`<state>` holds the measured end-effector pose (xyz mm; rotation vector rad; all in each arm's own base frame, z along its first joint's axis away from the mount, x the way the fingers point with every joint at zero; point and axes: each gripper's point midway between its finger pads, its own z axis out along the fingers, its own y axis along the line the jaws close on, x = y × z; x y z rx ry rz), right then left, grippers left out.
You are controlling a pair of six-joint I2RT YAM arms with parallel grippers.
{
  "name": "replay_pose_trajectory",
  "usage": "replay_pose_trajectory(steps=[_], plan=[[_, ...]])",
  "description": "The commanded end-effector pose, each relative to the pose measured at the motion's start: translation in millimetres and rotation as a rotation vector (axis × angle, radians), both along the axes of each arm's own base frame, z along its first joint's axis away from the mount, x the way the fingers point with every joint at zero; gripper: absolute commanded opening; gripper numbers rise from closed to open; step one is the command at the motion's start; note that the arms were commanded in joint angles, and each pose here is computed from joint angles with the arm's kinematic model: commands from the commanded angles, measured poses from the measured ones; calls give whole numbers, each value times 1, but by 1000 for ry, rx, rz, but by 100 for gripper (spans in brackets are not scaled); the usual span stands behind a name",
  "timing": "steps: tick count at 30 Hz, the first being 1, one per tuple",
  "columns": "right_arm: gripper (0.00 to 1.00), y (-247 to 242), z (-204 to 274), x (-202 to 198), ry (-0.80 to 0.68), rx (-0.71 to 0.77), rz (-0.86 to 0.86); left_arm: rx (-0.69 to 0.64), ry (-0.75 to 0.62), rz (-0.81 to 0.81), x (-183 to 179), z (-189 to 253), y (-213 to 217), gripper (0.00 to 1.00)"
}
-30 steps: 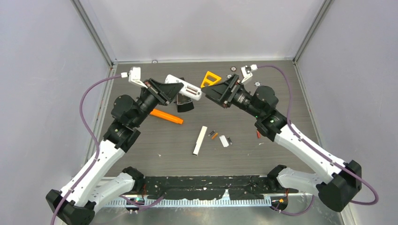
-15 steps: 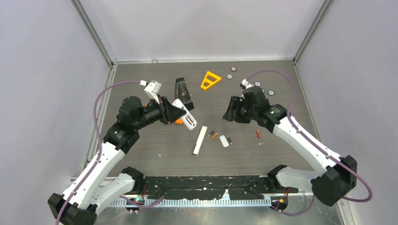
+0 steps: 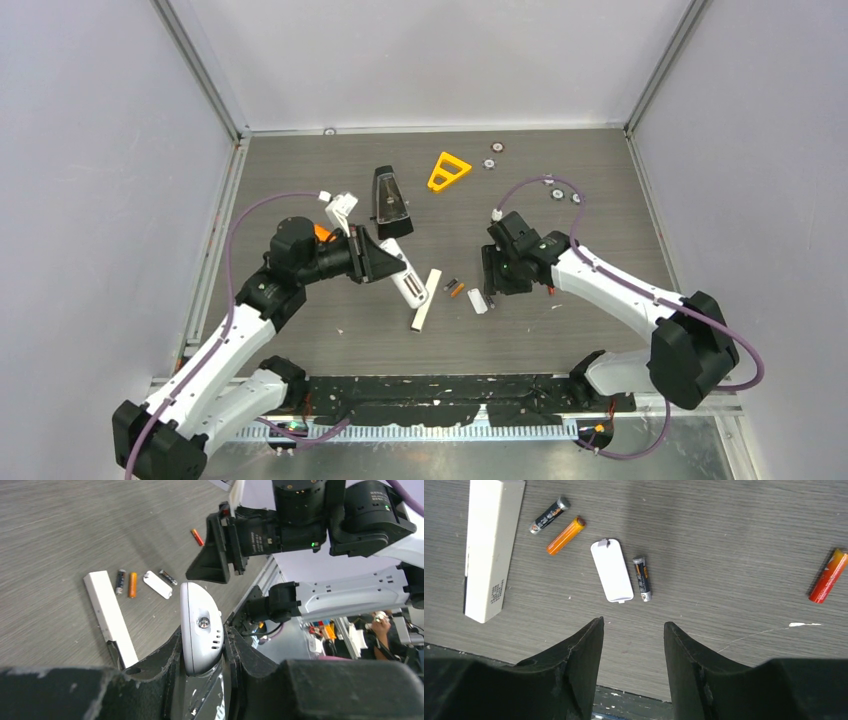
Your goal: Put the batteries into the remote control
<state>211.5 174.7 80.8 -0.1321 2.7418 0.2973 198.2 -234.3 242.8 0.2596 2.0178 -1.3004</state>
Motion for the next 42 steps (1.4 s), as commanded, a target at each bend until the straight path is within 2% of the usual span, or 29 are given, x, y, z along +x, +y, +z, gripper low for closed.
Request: replay_pose_trajectory(steps=[1,6,11,14,22,33,42], plan=[[53,2,-2,12,-55,-25,-12,-83,-33,-119,-8,16,-14,0],[51,7,-11,11,-62,-44,31,-105,-145,-184,-14,34,-17,0],[48,9,-18,8,-53,-54,68,-101,-196,-203,-17,44,-15,0],[47,9,-20,9,-56,-61,75,-100,-208,-198,-17,46,-15,0],[36,6,-34,6,-17,-103,95,-109,-218,-182,-17,47,-13,0],[35,5,-49,12,3,-155,121,-111,-213,-178,-15,45,-14,0],[29,3,-61,13,17,-180,118,-137,-221,-224,-18,49,-19,0]])
